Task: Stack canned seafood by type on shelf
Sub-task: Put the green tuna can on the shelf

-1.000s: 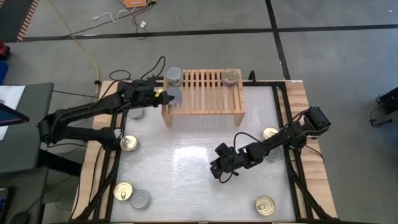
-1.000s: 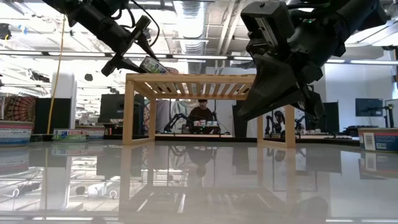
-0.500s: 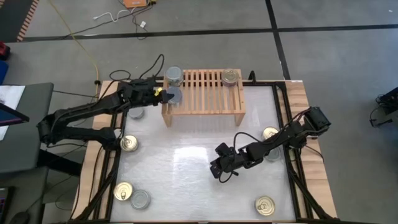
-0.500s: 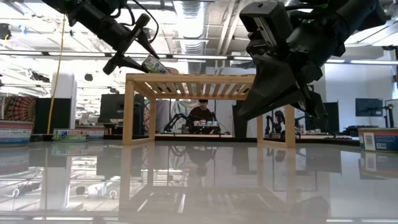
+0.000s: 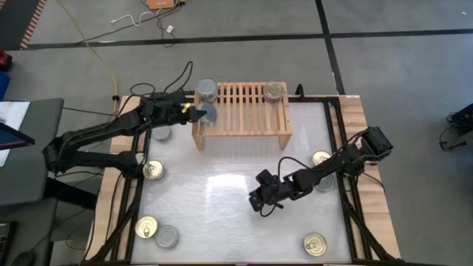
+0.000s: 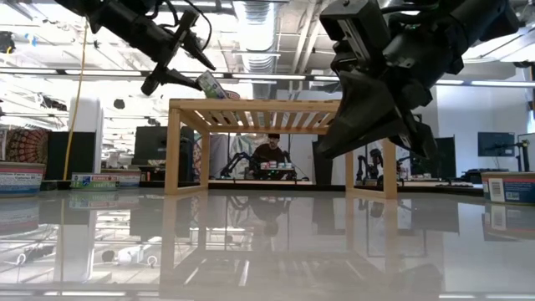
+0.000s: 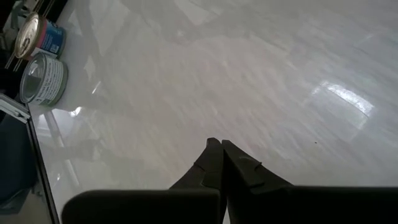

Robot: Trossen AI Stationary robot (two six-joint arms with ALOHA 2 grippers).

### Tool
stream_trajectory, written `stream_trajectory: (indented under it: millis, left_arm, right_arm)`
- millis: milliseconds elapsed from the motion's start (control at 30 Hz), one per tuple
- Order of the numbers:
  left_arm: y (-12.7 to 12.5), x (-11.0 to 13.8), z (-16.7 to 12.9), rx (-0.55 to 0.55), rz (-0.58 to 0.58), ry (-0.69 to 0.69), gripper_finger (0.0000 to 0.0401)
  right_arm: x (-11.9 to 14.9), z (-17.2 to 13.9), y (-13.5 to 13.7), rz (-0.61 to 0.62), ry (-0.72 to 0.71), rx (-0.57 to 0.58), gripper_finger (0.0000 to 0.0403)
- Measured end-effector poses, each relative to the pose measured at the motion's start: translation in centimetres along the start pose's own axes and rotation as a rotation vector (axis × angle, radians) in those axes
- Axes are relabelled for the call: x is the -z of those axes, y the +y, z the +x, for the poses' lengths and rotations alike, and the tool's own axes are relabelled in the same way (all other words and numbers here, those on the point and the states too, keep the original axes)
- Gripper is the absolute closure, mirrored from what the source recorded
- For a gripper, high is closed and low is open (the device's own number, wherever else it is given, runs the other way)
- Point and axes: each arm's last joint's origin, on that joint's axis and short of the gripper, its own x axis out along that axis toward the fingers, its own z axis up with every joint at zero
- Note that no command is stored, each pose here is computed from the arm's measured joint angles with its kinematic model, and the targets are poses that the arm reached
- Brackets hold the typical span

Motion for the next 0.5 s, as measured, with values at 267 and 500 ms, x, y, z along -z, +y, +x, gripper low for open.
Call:
stream_trajectory:
  millis: [267,500]
  left_arm:
    - [0.25,0.11,-0.10,-0.036,-0.006,-0.002,0.0187]
    - [0.46,-0.26,-0.54,-0.093,-0.004,-0.078,0.0187]
  right_arm:
    - [0.08,-0.04,0.13,0.011,-0.001,-0.010,0.0376]
    - [0.32,-0.13,0.25,0.011,0.002,-0.015,0.0376]
